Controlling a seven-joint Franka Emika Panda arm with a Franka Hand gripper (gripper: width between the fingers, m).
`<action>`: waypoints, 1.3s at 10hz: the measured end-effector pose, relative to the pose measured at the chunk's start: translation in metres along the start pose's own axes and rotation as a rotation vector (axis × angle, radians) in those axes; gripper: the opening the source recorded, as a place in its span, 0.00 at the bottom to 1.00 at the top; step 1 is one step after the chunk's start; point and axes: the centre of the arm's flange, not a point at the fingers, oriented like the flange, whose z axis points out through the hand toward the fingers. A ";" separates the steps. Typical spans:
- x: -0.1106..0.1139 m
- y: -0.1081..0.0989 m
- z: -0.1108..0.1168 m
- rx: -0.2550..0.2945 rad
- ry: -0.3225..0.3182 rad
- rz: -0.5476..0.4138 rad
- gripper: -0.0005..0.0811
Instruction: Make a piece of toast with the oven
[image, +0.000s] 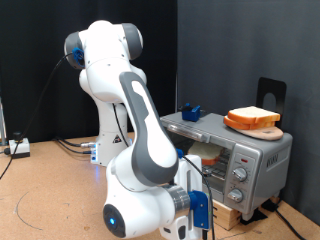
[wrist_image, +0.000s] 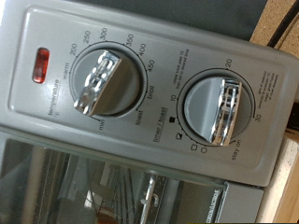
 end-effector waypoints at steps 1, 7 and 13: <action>0.002 0.001 0.003 -0.006 -0.007 0.002 1.00; 0.009 0.007 0.018 -0.012 -0.026 0.010 1.00; 0.021 0.003 0.054 -0.037 -0.040 0.005 1.00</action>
